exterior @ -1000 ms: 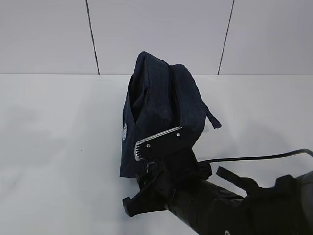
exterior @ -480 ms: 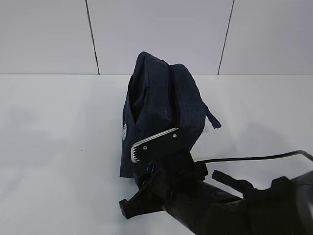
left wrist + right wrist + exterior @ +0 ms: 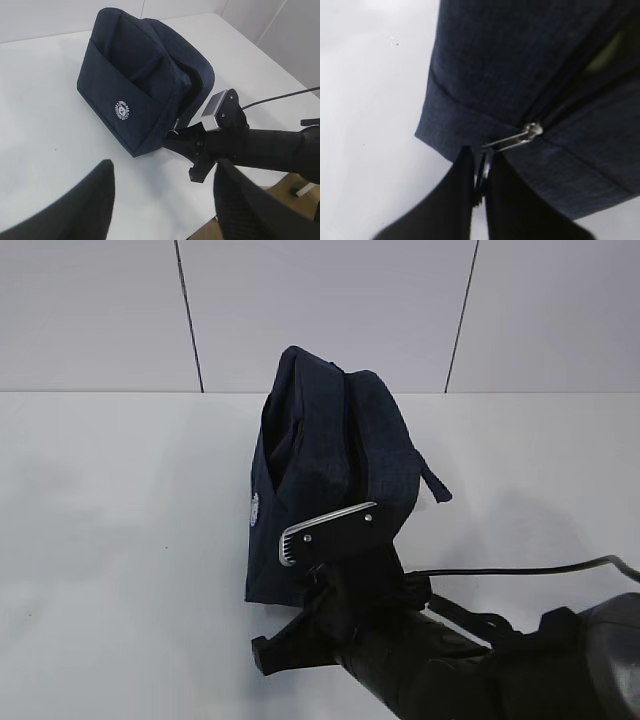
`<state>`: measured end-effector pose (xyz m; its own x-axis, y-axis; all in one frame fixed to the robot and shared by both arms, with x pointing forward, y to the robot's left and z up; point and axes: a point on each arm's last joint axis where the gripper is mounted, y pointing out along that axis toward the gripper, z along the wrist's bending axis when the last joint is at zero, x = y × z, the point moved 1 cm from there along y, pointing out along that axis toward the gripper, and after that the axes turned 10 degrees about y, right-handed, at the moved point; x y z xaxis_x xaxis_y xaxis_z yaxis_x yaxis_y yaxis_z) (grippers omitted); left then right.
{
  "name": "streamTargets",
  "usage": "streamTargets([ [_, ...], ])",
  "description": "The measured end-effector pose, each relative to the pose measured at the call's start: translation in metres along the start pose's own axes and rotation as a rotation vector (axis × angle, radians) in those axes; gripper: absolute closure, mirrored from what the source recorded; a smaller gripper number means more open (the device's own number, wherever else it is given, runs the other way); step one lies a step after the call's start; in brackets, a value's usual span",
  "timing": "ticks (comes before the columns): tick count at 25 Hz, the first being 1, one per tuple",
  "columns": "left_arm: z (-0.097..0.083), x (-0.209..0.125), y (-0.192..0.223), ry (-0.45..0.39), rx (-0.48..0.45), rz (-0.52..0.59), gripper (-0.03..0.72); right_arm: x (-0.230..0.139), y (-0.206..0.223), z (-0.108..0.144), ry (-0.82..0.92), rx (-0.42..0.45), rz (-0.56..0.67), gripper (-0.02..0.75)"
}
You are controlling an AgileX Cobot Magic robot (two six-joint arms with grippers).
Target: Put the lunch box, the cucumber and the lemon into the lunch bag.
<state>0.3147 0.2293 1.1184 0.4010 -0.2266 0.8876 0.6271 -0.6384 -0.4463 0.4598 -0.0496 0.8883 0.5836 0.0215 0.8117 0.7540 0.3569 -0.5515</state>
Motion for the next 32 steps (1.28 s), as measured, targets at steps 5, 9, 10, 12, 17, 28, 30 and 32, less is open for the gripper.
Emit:
streamTargets([
  [5,0.0,0.0,0.0,0.0,0.0,0.001,0.253,0.003,0.0,-0.001,0.007,-0.009,-0.026,0.718],
  [9,0.0,0.0,0.0,0.0,0.0,0.001,0.255,0.001,0.0,0.0,0.007,-0.005,-0.005,0.718],
  [10,0.0,0.0,0.0,0.0,0.0,0.001,0.255,-0.001,0.0,0.0,0.007,-0.002,0.008,0.718],
  [12,0.0,0.0,0.0,0.0,0.0,0.001,0.255,-0.004,0.0,0.0,0.008,0.004,0.039,0.718],
  [17,0.0,0.0,0.0,0.0,-0.001,0.002,0.256,-0.006,-0.009,-0.004,0.031,-0.006,0.076,0.718],
  [28,0.0,0.0,0.0,0.0,-0.001,0.002,0.257,0.013,-0.037,0.0,-0.01,0.057,0.105,0.718],
  [30,0.0,0.0,0.0,0.0,-0.001,0.002,0.257,0.016,-0.041,0.0,-0.021,0.062,0.109,0.718],
  [32,0.0,0.0,0.0,0.0,-0.001,0.002,0.257,0.019,-0.046,0.0,-0.04,0.063,0.105,0.718],
])
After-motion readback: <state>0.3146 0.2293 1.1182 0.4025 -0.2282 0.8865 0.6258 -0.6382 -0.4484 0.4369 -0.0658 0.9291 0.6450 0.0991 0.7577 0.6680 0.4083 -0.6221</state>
